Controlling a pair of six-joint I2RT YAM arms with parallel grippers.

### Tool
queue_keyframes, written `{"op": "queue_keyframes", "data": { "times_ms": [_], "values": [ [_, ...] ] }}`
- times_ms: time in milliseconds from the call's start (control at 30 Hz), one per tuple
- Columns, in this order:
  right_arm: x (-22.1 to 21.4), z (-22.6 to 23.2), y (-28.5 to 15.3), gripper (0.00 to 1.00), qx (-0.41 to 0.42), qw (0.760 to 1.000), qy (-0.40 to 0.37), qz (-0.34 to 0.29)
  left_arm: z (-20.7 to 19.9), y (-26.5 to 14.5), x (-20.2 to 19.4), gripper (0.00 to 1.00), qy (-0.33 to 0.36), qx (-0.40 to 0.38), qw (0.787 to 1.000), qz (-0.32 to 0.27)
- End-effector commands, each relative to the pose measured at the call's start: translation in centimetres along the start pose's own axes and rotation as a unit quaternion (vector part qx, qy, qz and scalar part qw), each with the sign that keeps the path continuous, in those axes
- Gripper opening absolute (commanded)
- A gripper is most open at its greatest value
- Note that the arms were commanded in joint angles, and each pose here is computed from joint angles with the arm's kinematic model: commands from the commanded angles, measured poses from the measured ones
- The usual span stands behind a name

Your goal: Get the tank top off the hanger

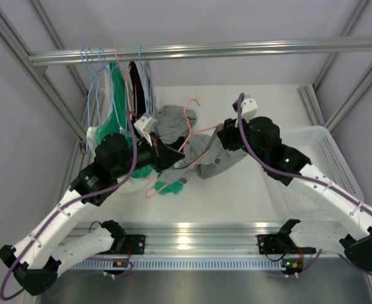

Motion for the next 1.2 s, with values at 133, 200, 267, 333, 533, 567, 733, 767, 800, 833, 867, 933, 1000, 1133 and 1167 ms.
{"op": "queue_keyframes", "data": {
  "times_ms": [133,200,267,333,533,567,733,767,800,833,867,933,1000,1133,1167],
  "values": [
    [2.2,-0.1,-0.7,0.15,-0.036,0.999,-0.007,-0.038,-2.3,-1.5,3.4,0.00,0.022,-0.044,0.996,-0.069],
    [2.5,-0.4,-1.0,0.00,-0.046,0.998,-0.008,-0.047,-2.5,-1.8,3.4,0.00,0.022,-0.049,0.996,-0.070],
    [3.2,-0.7,-1.6,0.00,-0.061,0.996,-0.008,-0.063,-2.4,-1.8,3.2,0.00,0.021,-0.049,0.996,-0.068],
    [3.8,-0.9,-2.2,0.00,-0.065,0.995,-0.006,-0.074,-2.3,-1.8,2.9,0.00,0.030,-0.051,0.996,-0.064],
    [6.7,-2.8,-4.9,0.00,-0.144,0.981,-0.011,-0.128,-2.3,-1.5,2.0,0.00,0.034,-0.069,0.996,-0.045],
    [7.0,-3.4,-4.9,0.00,-0.163,0.978,-0.011,-0.131,-2.4,-1.5,2.0,0.00,0.035,-0.076,0.996,-0.042],
    [8.1,-6.4,-5.4,0.00,-0.225,0.965,-0.011,-0.133,-3.2,-2.1,2.1,0.00,0.050,-0.110,0.992,-0.039],
    [8.2,-7.4,-5.8,0.00,-0.244,0.961,-0.008,-0.134,-3.3,-2.4,2.3,0.00,0.052,-0.111,0.991,-0.044],
    [8.3,-7.9,-6.1,0.00,-0.252,0.958,-0.006,-0.135,-3.6,-2.8,2.8,0.00,0.059,-0.114,0.990,-0.053],
    [8.2,-8.1,-6.2,0.00,-0.252,0.958,-0.002,-0.135,-3.8,-3.0,3.1,0.00,0.063,-0.116,0.989,-0.059],
    [8.2,-8.8,-6.6,0.00,-0.257,0.957,0.001,-0.136,-4.0,-3.2,3.5,0.00,0.067,-0.116,0.989,-0.065],
    [8.1,-8.9,-6.8,0.00,-0.247,0.960,0.008,-0.135,-4.7,-3.9,4.6,0.00,0.082,-0.123,0.986,-0.083],
    [7.7,-9.0,-7.1,0.00,-0.238,0.963,0.014,-0.129,-5.5,-4.5,5.4,0.00,0.094,-0.144,0.981,-0.090],
    [6.9,-7.3,-6.6,0.00,-0.141,0.984,0.025,-0.104,-6.7,-5.8,6.6,0.00,0.127,-0.172,0.971,-0.108],
    [6.9,-7.3,-6.8,0.00,-0.134,0.985,0.027,-0.105,-6.8,-5.9,6.8,0.00,0.131,-0.174,0.970,-0.111]
  ]
}}
Point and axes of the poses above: each gripper's point midway between its finger pads, its own y axis out along the fingers, its own z axis along the line the jaws close on, x = y × z, the point moved 8 cm from there along -y, back along the fingers, and after that the axes turned 7 degrees about y, right-handed, at the moved point
